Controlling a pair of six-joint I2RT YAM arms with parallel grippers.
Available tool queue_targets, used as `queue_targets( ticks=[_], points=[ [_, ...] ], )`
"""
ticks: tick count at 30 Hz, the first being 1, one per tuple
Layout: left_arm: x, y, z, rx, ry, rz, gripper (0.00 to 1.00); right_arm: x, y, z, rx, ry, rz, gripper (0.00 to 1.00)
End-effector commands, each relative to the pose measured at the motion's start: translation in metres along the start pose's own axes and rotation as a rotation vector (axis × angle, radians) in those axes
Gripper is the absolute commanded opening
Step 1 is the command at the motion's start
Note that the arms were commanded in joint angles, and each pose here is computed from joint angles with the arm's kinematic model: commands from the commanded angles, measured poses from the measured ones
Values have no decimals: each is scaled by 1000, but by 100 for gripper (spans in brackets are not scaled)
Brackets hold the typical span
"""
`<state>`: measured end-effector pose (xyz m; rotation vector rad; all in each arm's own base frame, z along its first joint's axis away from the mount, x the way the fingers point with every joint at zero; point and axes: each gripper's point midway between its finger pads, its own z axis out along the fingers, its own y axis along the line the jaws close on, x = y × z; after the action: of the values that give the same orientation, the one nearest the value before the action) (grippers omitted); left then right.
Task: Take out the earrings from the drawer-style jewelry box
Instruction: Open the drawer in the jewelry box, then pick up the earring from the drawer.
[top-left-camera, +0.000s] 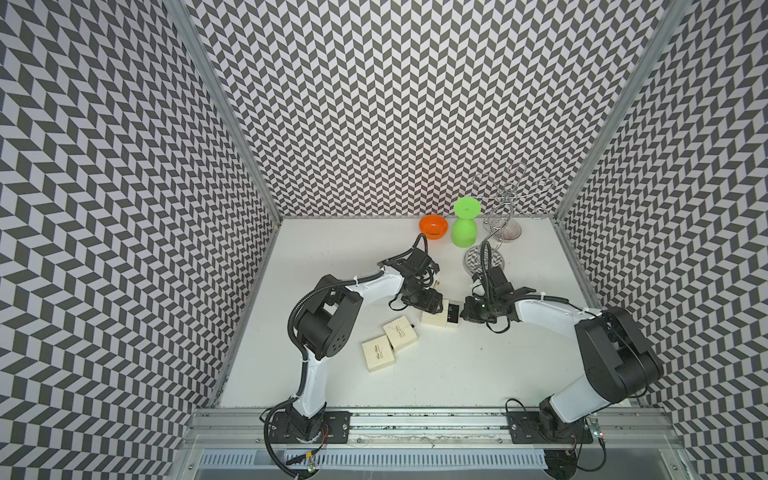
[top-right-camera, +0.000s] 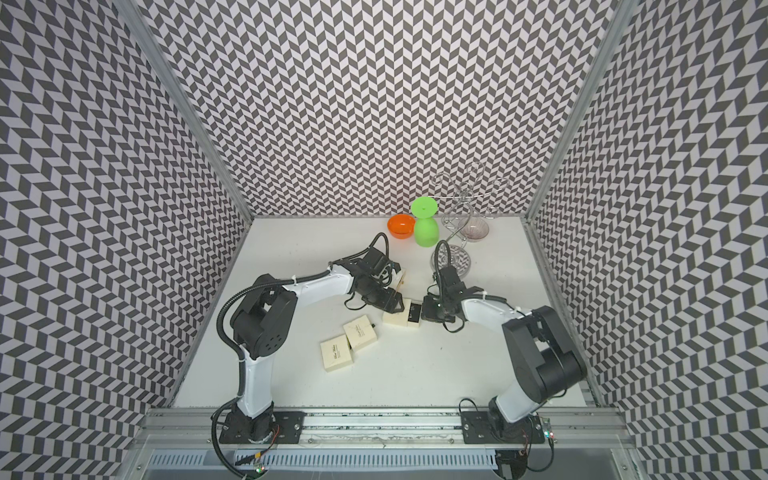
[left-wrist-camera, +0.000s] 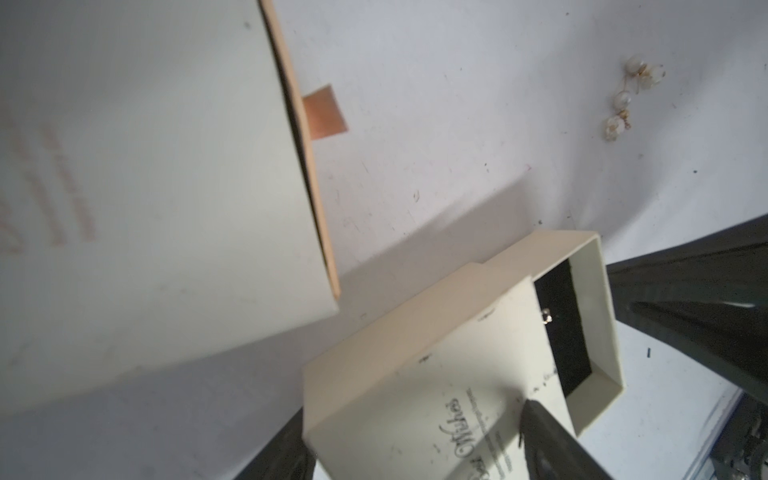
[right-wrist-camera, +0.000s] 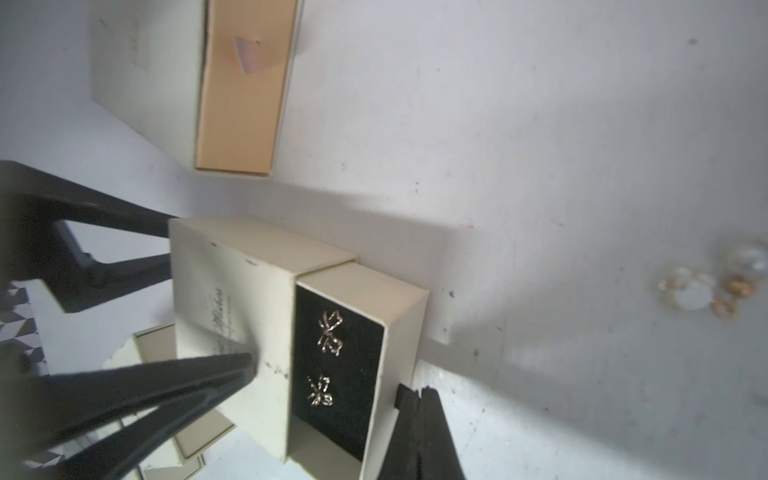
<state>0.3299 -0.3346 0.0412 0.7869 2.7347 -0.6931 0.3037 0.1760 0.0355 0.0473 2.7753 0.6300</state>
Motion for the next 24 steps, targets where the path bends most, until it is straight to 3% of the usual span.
queue_targets(
  ticks=[1,3,8,14,24],
  points=[
    [18,27,16,-108,60,-21,77,-3,-13,-8,81,-34,-10,0],
    [17,26,15,-106,57,-17,77,-7,-11,-10,76,-46,-15,3],
    [16,18,15,-93,52,10,77,-37,10,-33,46,-164,-50,24],
    [13,9,14,-82,44,41,77,-63,47,-56,-8,-254,-148,25],
    [6,7,7,-84,20,46,77,-53,53,-23,32,-131,-180,25]
  ],
)
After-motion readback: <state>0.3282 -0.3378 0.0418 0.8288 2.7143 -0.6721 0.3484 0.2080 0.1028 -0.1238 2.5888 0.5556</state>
